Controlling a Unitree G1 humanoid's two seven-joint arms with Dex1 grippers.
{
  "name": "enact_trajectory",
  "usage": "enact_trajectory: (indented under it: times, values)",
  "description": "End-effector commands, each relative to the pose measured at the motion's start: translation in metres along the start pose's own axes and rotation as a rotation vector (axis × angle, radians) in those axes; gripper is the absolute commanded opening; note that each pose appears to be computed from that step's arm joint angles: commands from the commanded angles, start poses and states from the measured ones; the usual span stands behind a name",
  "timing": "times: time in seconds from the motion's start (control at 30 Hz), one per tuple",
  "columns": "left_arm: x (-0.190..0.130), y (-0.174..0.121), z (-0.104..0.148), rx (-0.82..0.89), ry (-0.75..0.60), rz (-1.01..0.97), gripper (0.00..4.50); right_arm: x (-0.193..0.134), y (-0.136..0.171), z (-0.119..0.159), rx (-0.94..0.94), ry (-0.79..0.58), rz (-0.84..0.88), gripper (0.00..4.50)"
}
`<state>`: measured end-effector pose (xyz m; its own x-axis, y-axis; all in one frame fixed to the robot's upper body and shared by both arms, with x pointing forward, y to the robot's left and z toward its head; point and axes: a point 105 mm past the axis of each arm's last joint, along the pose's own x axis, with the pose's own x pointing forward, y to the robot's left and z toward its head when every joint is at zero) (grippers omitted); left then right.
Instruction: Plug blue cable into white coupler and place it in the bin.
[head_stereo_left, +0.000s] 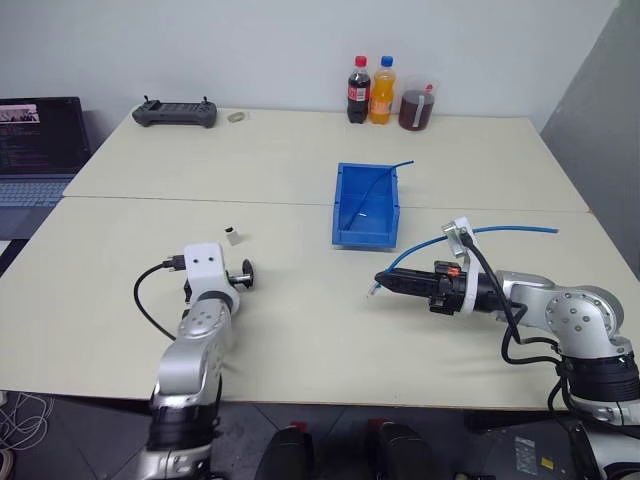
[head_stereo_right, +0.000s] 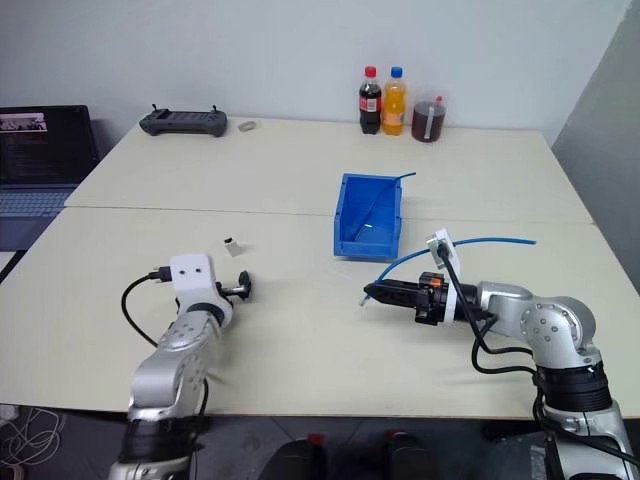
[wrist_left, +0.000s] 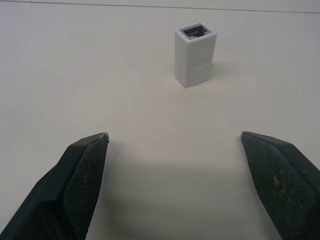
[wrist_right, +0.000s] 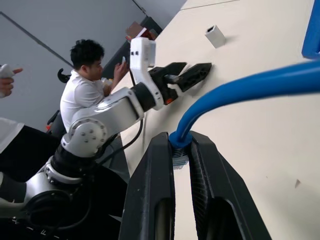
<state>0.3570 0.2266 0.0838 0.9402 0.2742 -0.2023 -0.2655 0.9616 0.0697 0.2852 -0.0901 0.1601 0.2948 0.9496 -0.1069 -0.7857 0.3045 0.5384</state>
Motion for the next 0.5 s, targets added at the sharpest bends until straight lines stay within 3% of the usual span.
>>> enact_trajectory:
  times: [0.03,0.43,0.5]
  values:
    - [0.019,-0.009,0.008,0.010,-0.031,0.028,4.45,-0.004,0.004,0.010,-0.045,-0.016,0.014,0.16]
    - [0.056,-0.018,0.017,-0.106,-0.008,0.052,4.45,-0.009,0.004,0.012,-0.065,-0.008,-0.012,0.16]
    - [0.055,-0.023,0.016,-0.130,-0.007,0.044,4.18,-0.010,0.004,0.013,-0.068,-0.007,-0.017,0.16]
